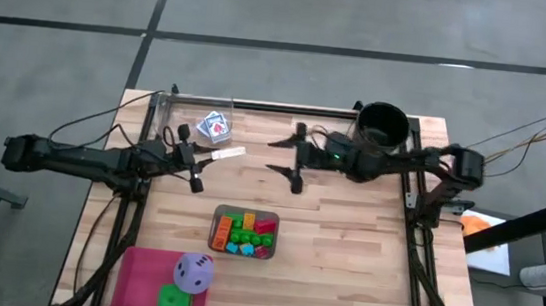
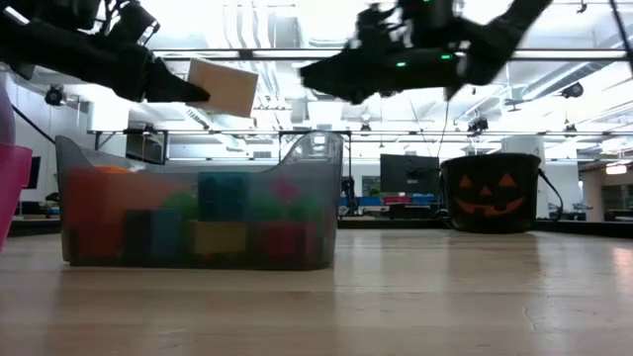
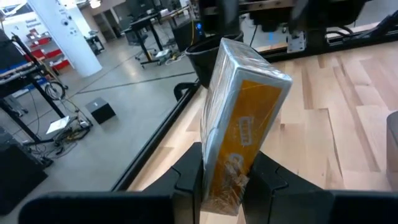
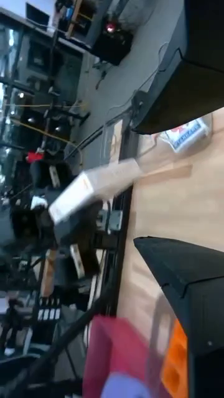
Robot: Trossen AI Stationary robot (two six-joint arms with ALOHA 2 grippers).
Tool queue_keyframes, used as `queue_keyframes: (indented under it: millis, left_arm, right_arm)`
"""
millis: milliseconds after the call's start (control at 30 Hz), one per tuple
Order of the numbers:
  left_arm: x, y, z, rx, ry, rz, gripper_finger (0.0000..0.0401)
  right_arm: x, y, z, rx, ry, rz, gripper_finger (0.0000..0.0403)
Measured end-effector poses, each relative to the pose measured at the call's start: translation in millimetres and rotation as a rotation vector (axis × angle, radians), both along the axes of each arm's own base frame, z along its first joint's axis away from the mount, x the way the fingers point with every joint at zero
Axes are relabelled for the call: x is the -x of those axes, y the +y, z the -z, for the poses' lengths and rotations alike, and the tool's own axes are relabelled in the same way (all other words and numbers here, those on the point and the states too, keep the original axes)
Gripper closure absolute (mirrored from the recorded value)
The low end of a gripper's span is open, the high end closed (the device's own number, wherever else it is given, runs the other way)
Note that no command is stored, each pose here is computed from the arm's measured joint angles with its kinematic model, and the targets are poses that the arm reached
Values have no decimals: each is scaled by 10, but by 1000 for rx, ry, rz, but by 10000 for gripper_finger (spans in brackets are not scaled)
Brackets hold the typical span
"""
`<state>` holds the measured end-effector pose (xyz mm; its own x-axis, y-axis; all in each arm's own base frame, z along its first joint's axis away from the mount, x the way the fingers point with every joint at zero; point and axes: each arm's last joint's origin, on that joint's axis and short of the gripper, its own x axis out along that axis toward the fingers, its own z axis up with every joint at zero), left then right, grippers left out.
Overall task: Pick & Place Toys
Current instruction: Put the yellow playing card into the transparent bin
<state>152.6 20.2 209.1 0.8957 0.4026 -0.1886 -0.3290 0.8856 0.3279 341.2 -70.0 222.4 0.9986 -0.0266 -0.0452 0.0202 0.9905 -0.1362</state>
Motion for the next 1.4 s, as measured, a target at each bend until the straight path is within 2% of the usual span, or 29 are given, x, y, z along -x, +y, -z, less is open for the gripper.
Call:
queue_keyframes:
  millis: [233, 500, 633, 967, 1033, 1200, 1400]
  left_arm:
    - [0, 3, -5, -16, 2, 2, 332]
    - [0, 6, -12, -34, 3, 3, 332]
    - [-1, 6, -12, -36, 3, 3, 332]
    - [0, 10, -13, -36, 2, 1, 321]
    - [0, 9, -13, -36, 2, 1, 332]
    - [0, 10, -13, -36, 2, 1, 333]
    - [12, 58, -8, -39, 10, -65, 333]
  right_arm:
    - [591, 330, 246, 9, -90, 36, 121]
    - [1150, 465, 493, -52, -57, 26, 121]
    - [1309, 464, 437, -48, -106, 78, 121]
    - [1648, 503, 302, -20, -232, 76, 121]
    - [1737, 513, 322, -16, -250, 76, 121]
    - [1944, 537, 401, -11, -291, 75, 121]
    - [1998, 540, 383, -7, -281, 80, 121]
